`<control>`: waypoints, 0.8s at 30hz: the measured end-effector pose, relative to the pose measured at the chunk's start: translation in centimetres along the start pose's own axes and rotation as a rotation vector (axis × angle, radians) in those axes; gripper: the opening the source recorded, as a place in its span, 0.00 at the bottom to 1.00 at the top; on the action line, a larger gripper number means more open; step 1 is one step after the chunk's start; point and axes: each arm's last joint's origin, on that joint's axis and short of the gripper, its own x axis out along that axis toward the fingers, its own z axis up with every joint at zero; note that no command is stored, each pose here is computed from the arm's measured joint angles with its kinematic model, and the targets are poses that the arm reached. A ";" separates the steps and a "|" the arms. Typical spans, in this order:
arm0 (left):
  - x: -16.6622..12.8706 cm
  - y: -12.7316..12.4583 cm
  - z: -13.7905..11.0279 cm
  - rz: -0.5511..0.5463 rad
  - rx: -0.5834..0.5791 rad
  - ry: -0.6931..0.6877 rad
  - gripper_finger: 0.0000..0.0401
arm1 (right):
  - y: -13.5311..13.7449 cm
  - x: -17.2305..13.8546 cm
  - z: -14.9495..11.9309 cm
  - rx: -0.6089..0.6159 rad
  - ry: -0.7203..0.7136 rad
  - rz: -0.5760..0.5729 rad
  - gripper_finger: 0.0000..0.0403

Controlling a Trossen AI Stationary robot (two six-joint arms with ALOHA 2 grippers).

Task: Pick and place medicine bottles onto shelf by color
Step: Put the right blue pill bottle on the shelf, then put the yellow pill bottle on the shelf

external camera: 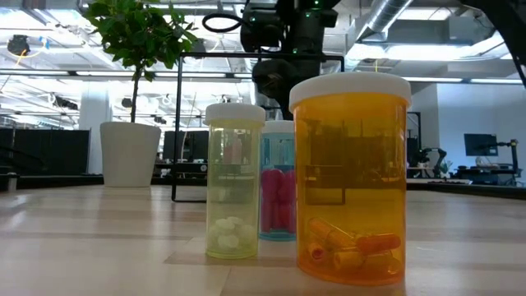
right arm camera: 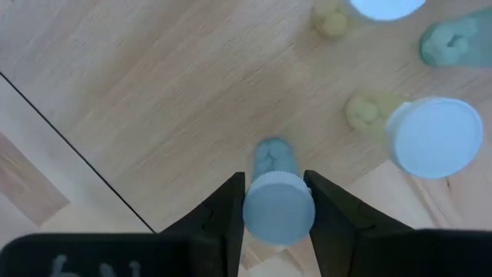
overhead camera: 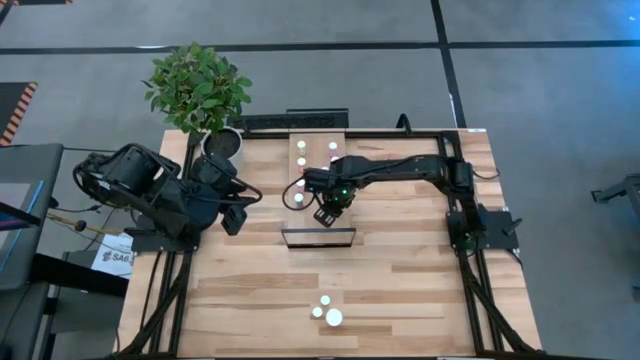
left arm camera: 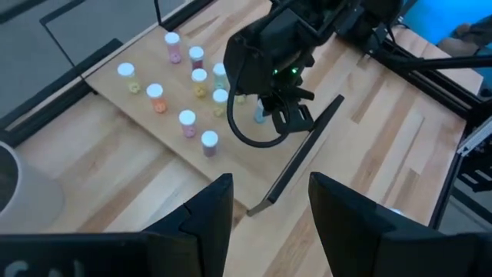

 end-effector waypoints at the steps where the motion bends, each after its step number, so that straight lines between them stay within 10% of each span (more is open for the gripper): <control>1: 0.0 0.0 0.0 0.002 -0.005 -0.003 0.39 | 0.0 0.0 0.0 -0.009 0.001 0.000 0.34; 24: 0.1 0.0 0.1 0.029 -0.079 -0.037 0.39 | -0.4 -7.3 -3.1 -0.145 -0.050 0.045 0.57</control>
